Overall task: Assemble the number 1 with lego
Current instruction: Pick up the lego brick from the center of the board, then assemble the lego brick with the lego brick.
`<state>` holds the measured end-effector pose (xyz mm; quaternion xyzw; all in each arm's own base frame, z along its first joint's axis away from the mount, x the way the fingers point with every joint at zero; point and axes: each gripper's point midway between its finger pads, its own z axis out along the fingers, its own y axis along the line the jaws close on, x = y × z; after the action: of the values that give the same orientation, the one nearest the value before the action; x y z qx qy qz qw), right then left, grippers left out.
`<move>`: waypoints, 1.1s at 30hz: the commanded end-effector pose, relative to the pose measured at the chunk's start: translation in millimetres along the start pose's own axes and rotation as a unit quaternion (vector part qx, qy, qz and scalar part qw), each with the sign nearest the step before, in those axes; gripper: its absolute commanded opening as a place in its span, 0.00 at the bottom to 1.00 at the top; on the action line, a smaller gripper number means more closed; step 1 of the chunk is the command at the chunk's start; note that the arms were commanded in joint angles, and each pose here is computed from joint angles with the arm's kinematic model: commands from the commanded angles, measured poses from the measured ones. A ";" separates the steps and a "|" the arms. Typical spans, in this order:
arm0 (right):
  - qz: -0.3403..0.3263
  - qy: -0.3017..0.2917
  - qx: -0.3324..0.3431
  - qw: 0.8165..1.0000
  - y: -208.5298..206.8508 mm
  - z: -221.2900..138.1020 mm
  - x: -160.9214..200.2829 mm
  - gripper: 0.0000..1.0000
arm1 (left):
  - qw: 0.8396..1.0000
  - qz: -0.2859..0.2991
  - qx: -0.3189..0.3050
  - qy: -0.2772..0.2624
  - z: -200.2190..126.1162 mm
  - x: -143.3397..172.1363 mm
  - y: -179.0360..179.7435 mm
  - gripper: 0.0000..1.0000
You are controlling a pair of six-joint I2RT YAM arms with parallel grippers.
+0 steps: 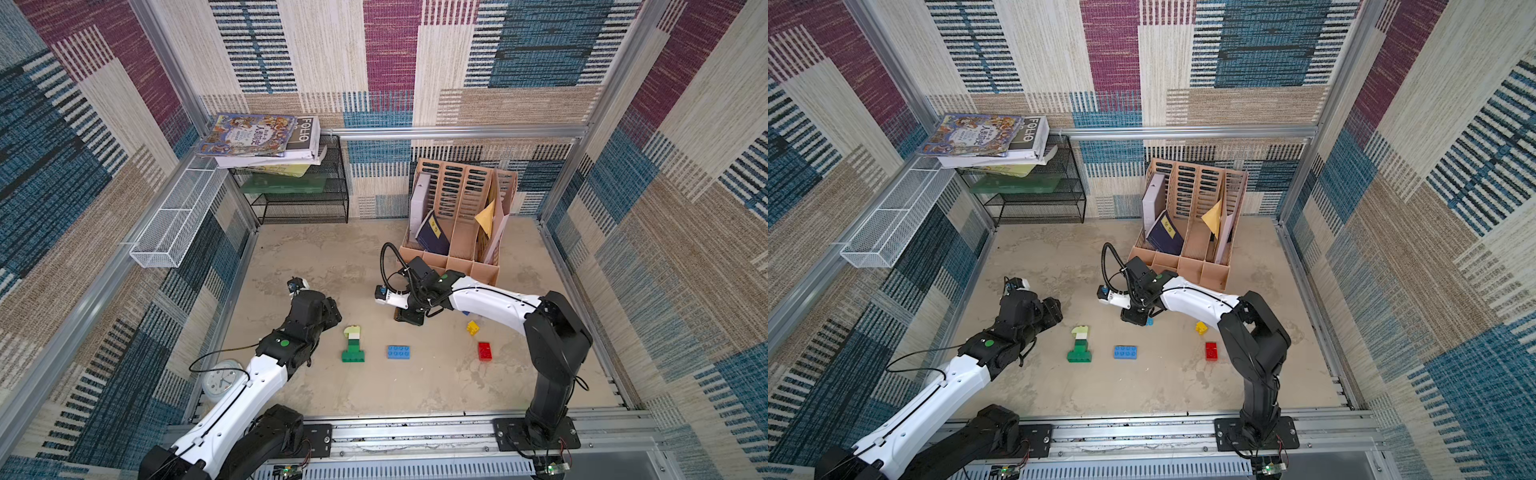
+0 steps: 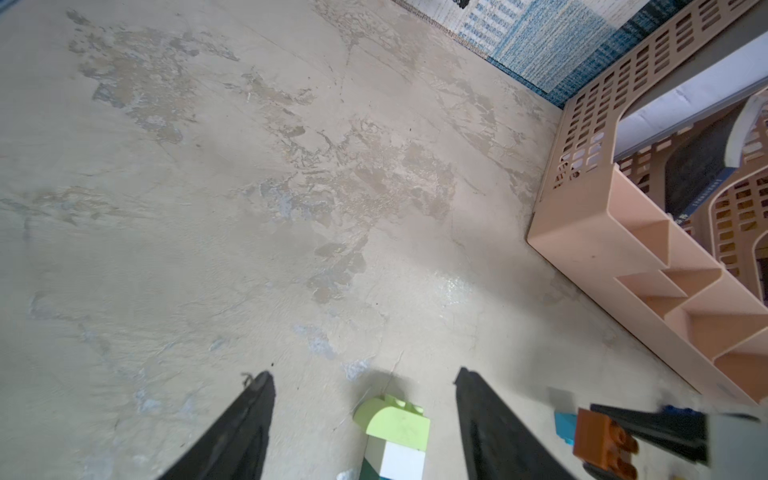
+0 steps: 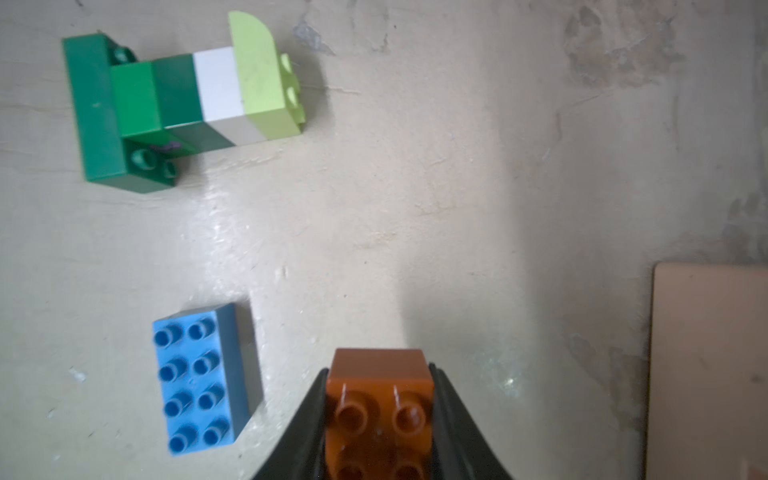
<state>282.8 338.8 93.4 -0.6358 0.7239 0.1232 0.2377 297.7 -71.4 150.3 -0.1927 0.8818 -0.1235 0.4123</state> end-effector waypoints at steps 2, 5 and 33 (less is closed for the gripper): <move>-0.025 -0.034 -0.037 0.998 35.7 -18.5 3.9 0.31 | 0.999 -0.008 0.039 0.007 6.1 -2.1 -18.0 0.72; -0.085 -0.060 -0.036 0.994 59.8 -28.3 7.0 0.30 | 0.999 -0.007 0.044 0.009 8.6 -0.9 -19.8 0.72; -0.096 0.013 -0.048 0.994 84.7 20.9 18.5 0.28 | 0.999 -0.013 0.035 0.004 0.1 3.7 -7.2 0.72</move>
<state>201.2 346.9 57.9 -0.7216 0.6455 0.1296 0.2140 296.7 -81.7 150.3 -0.1876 0.8773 -0.1651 0.4098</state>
